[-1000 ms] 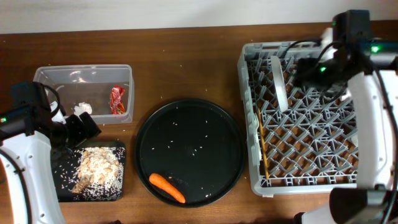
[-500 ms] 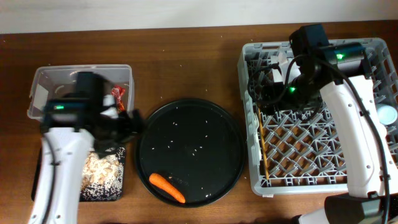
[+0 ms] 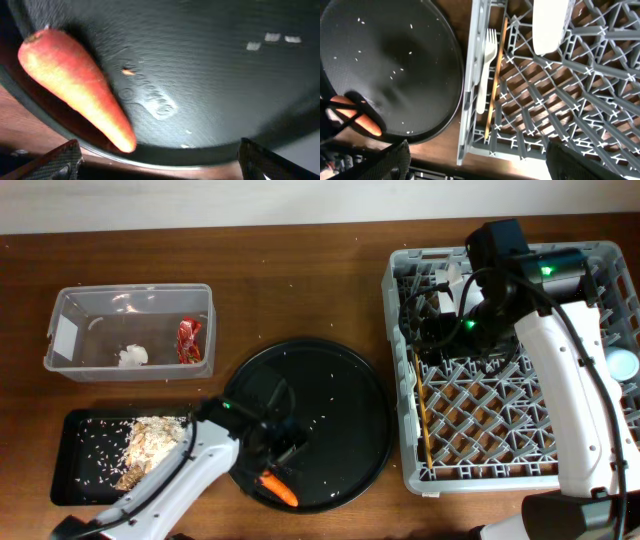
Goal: Sort waste into correct bins and load items into the dishwasher rack
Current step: 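Move the left gripper to the orange carrot on the round tray and grasp it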
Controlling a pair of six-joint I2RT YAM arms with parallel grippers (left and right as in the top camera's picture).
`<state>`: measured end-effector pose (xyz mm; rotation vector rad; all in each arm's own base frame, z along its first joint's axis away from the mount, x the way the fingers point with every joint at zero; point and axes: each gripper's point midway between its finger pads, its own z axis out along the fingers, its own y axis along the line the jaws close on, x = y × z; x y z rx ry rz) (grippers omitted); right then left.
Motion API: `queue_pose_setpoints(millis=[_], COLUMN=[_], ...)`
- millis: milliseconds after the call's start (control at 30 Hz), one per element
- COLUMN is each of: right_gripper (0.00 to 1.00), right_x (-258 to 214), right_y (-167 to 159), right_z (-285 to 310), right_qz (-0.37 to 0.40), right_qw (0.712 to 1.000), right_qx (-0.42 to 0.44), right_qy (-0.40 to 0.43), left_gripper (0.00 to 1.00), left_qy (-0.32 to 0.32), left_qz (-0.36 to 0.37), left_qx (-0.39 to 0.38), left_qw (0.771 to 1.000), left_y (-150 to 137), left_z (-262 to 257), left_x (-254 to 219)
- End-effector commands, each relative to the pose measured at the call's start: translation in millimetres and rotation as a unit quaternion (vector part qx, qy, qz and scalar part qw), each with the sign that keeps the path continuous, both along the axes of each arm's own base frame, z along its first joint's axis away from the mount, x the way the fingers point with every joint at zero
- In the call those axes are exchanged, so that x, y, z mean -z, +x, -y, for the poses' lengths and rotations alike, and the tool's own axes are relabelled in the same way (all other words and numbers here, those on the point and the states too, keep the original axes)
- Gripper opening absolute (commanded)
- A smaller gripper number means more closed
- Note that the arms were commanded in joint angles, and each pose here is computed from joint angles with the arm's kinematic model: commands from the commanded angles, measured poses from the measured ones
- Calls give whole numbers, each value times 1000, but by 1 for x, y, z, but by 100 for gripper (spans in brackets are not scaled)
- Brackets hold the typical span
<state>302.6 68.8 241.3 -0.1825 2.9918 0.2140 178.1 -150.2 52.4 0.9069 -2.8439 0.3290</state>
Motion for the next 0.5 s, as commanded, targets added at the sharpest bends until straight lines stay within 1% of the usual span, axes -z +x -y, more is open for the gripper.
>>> queue_pose_setpoints(millis=[0,200,233,267,300,333,367,400,467], right_gripper=[90,90,90,90,90,90,90,90,90], right_x=[-1,-1,-1,-1,-1,-1,-1,-1,-1], right_y=[-1,-1,-1,-1,-2,-2,-2,-2,-2], right_z=[1,1,1,1,1,1,1,1,1], right_qz=[4,3,3,3,3,2,2,2,2], right_qw=[1000,1000,1000,1000,1000,1000,1000,1000,1000], right_qx=[-6,-6,-6,-6,-6,-6,-6,-6,-6], right_qy=[-5,-5,-5,-5,-5,-5,-5,-6,-6], left_gripper=[99,99,97,92,84,75,63,56,49], left_qy=[11,44,45,45,44,45,48,51,54], left_qz=[-13,27,30,33,34,34,37,39,41], left_qx=[-36,-42,-42,-43,-43,-43,-43,-44,-44], left_qw=[999,998,998,998,998,997,997,997,997], left_y=[-13,-9,-8,-7,-7,-7,-6,-5,-5], left_z=[-8,-25,-25,-25,-25,-25,-26,-28,-29], left_x=[22,49,51,52,53,53,53,53,54])
